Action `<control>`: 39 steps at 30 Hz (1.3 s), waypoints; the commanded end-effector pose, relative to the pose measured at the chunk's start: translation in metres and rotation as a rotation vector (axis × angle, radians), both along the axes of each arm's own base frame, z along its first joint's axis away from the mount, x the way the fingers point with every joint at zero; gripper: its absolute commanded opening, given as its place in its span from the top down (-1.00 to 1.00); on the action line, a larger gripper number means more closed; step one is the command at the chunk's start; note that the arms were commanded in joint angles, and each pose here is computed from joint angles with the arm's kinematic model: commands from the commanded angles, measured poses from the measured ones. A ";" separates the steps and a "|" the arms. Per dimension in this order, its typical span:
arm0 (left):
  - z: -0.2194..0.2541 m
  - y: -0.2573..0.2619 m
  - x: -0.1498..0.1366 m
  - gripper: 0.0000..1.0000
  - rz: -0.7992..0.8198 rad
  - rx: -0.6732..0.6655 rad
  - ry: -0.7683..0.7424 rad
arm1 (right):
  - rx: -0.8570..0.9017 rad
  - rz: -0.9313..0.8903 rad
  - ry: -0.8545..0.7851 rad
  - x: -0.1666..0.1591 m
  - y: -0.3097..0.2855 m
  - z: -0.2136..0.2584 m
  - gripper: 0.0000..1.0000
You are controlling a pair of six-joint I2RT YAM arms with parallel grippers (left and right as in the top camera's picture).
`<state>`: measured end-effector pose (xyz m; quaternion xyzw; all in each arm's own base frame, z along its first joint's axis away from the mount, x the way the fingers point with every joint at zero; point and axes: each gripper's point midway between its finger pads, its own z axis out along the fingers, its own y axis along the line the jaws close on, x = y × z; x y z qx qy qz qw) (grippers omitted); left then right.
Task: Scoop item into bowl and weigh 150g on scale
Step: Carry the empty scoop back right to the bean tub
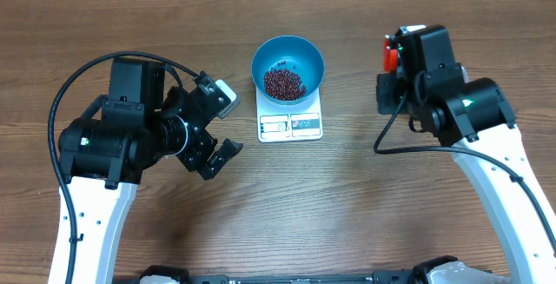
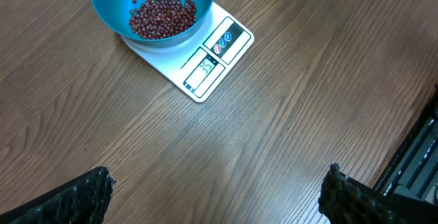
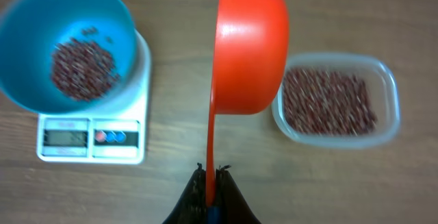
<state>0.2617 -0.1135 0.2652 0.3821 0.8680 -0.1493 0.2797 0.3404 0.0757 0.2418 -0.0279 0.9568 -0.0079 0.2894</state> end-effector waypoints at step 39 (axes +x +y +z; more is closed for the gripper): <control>0.006 -0.001 0.001 -0.99 -0.021 -0.007 -0.022 | -0.157 -0.226 0.385 0.042 -0.151 -0.155 0.93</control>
